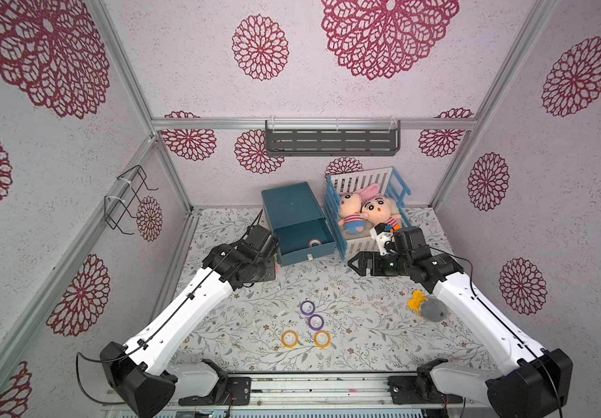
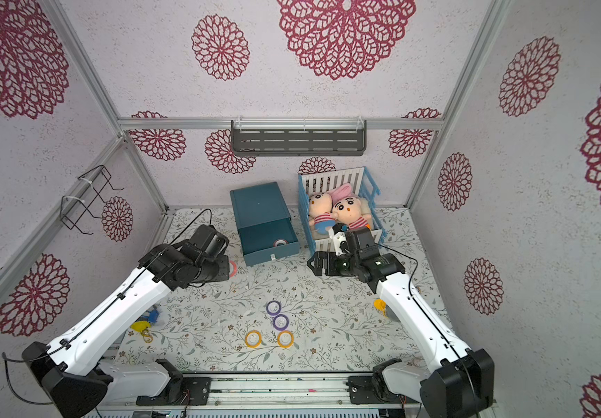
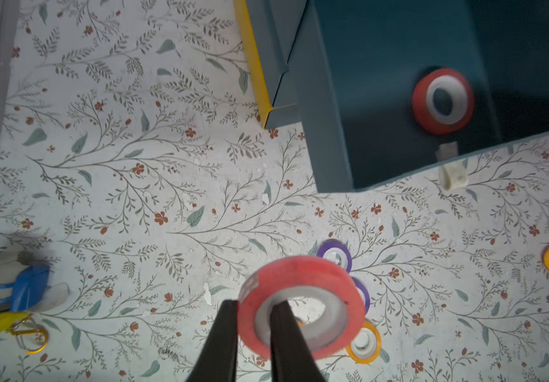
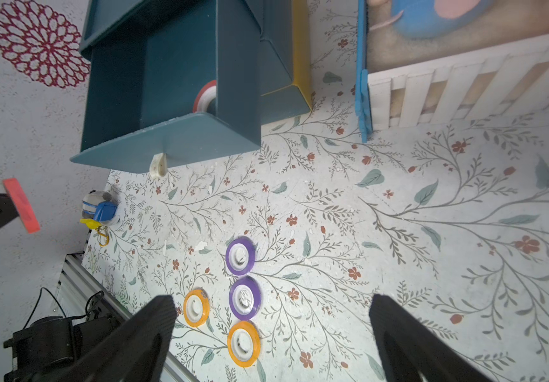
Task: Place the transparent tape into the drawer according to color
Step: Place the tape in the drawer.
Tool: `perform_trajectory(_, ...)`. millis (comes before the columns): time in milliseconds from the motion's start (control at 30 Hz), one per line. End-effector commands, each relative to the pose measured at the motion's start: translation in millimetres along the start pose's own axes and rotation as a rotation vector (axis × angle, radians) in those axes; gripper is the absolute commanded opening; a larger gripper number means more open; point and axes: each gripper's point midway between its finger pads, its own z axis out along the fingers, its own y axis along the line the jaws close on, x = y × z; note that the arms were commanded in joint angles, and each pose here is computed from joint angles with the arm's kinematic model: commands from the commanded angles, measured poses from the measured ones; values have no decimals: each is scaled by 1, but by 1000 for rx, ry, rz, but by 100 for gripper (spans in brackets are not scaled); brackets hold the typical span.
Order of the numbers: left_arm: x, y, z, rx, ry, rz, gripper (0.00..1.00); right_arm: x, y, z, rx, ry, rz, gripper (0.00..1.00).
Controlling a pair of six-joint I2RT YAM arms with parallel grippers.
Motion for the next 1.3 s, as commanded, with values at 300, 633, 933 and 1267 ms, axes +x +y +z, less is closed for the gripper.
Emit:
perform_trajectory(300, -87, -47, 7, 54, -156, 57, 0, -18, 15, -21, -48, -99, -6, 99)
perform_trajectory(633, -115, -75, 37, 91, -152, 83, 0, -18, 14, -22, -43, -101, -6, 99)
perform_trajectory(933, -102, -83, 61, 112, -97, 85, 0, -23, 16, -19, -53, -109, 1, 99)
perform_trajectory(1267, -100, -85, 63, 119, -91, 90, 49, -26, 20, -13, -79, -110, 4, 99)
